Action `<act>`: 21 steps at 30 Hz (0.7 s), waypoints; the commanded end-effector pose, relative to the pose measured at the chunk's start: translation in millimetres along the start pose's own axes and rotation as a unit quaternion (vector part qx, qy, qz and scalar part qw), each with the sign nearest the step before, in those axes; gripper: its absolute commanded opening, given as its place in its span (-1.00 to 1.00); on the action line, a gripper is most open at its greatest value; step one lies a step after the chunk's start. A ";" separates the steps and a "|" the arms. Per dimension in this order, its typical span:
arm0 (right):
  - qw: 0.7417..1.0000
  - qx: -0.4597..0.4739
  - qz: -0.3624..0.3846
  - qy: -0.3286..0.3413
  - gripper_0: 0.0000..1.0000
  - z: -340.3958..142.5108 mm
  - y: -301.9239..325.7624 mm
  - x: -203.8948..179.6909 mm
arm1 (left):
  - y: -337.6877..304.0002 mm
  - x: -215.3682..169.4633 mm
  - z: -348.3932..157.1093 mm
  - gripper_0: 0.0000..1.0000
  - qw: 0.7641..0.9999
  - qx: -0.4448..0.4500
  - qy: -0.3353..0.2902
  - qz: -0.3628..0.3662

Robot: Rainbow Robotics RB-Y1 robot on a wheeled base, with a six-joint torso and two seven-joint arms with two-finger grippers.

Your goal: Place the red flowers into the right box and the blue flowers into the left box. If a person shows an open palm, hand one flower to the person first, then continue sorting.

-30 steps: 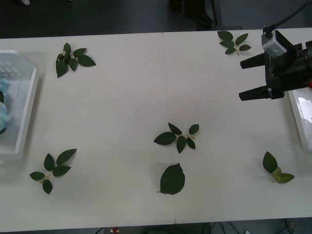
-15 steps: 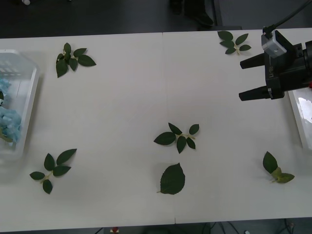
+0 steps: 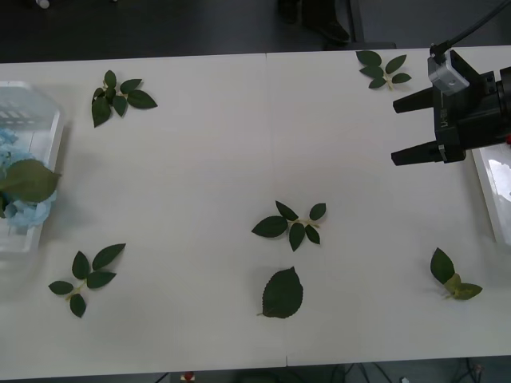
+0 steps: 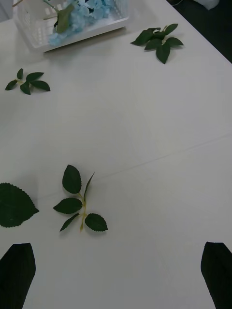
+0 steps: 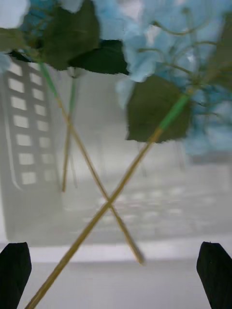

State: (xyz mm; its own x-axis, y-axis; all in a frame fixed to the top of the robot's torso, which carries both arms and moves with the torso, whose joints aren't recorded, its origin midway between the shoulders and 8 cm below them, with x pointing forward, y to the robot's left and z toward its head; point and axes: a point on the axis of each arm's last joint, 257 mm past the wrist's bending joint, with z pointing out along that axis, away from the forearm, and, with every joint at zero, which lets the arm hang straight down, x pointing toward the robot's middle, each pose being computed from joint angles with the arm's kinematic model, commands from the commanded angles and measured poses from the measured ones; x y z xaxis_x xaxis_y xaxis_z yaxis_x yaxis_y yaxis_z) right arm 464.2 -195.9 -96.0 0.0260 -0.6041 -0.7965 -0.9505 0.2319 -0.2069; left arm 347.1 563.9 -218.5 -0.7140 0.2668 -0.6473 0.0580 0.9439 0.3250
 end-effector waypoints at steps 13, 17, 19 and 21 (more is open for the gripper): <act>1.000 0.008 -0.010 0.017 1.00 -14.6 -1.6 1.3 | -142.2 -14.1 -116.6 1.00 0.983 0.161 -0.050 0.076; 1.000 0.008 -0.010 0.017 1.00 -14.6 -1.6 1.3 | -160.7 -56.4 -123.7 1.00 0.971 0.199 -0.118 0.062; 1.000 0.008 -0.010 0.017 1.00 -14.6 -1.6 1.3 | -181.4 -83.1 -126.6 1.00 0.959 0.229 -0.152 0.068; 1.000 0.008 -0.010 0.017 1.00 -14.6 -1.6 1.3 | -207.0 -111.4 -128.1 1.00 0.945 0.259 -0.185 0.080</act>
State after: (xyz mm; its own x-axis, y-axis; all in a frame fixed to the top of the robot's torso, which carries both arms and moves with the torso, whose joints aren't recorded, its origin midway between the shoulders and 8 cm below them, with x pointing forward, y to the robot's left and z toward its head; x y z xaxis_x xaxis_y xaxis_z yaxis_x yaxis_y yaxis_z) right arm 463.8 -195.8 -96.2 0.0265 -0.6047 -0.7960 -0.9507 0.2308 -0.2070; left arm 294.3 355.9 -151.8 -0.5352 0.3067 -0.7871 0.4350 0.8988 0.0545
